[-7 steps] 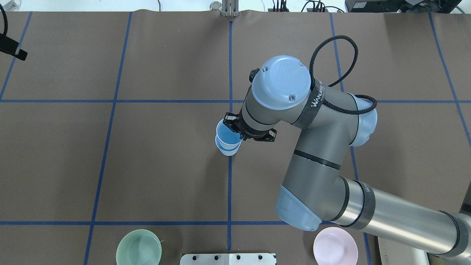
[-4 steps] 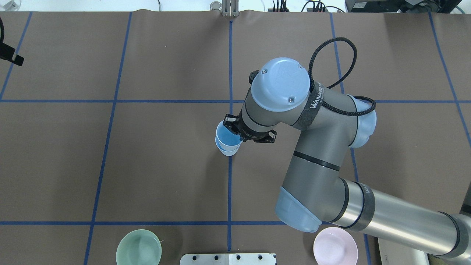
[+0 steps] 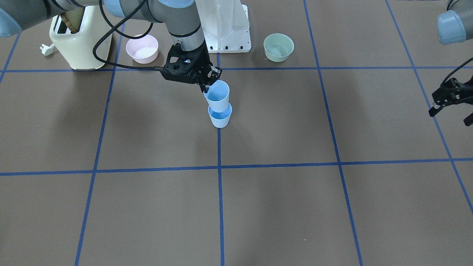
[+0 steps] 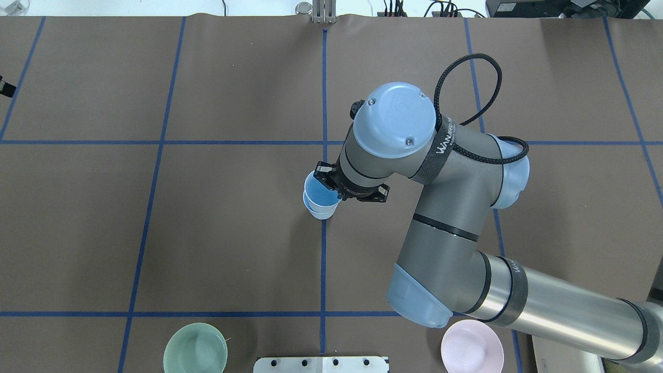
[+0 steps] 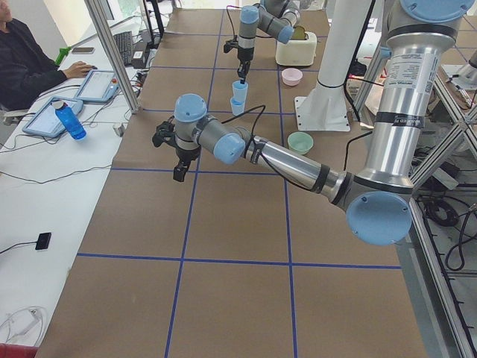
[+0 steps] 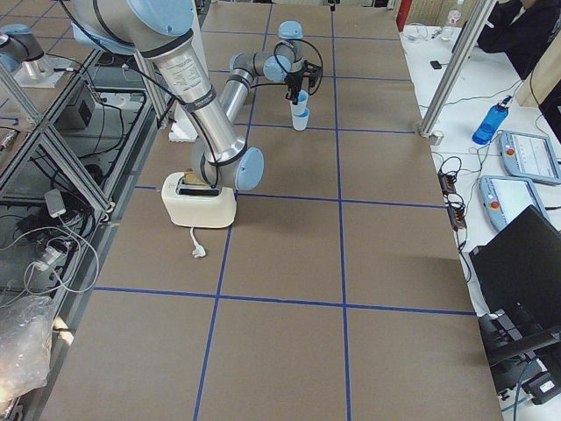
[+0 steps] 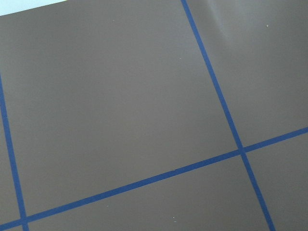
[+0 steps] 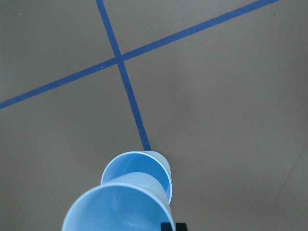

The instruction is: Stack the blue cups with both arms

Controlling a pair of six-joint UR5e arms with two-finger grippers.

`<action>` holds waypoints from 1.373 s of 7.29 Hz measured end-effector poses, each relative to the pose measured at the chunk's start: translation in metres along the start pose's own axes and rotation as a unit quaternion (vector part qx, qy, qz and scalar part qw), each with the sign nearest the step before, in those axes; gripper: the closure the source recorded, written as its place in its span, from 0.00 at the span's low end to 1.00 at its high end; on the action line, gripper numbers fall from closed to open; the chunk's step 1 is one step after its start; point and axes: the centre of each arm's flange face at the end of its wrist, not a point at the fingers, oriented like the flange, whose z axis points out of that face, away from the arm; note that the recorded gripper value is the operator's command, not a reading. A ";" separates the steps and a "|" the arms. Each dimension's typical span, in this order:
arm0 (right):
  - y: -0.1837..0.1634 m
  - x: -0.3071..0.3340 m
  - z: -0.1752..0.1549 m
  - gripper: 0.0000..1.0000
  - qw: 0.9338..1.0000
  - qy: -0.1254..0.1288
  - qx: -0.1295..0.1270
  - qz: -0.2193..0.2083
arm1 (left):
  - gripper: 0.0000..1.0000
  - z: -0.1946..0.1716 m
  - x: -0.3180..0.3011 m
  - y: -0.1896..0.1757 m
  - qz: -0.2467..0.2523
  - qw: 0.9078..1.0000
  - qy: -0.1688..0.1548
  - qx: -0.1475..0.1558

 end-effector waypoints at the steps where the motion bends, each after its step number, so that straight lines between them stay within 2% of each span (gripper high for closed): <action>1: 0.000 0.000 0.000 1.00 1.000 0.001 0.000 0.000 | 0.02 -0.001 -0.011 0.004 0.007 1.000 -0.004 -0.001; 8: -0.006 -0.002 0.013 1.00 1.000 -0.001 0.006 -0.003 | 0.02 -0.003 -0.039 0.027 0.023 1.000 -0.012 0.000; 9: -0.006 -0.001 0.014 0.56 1.000 -0.001 0.007 -0.003 | 0.02 -0.003 -0.039 0.027 0.024 1.000 -0.012 0.000; 10: -0.007 0.000 0.015 0.01 1.000 0.000 0.010 -0.003 | 0.02 -0.003 -0.039 0.027 0.024 1.000 -0.012 0.000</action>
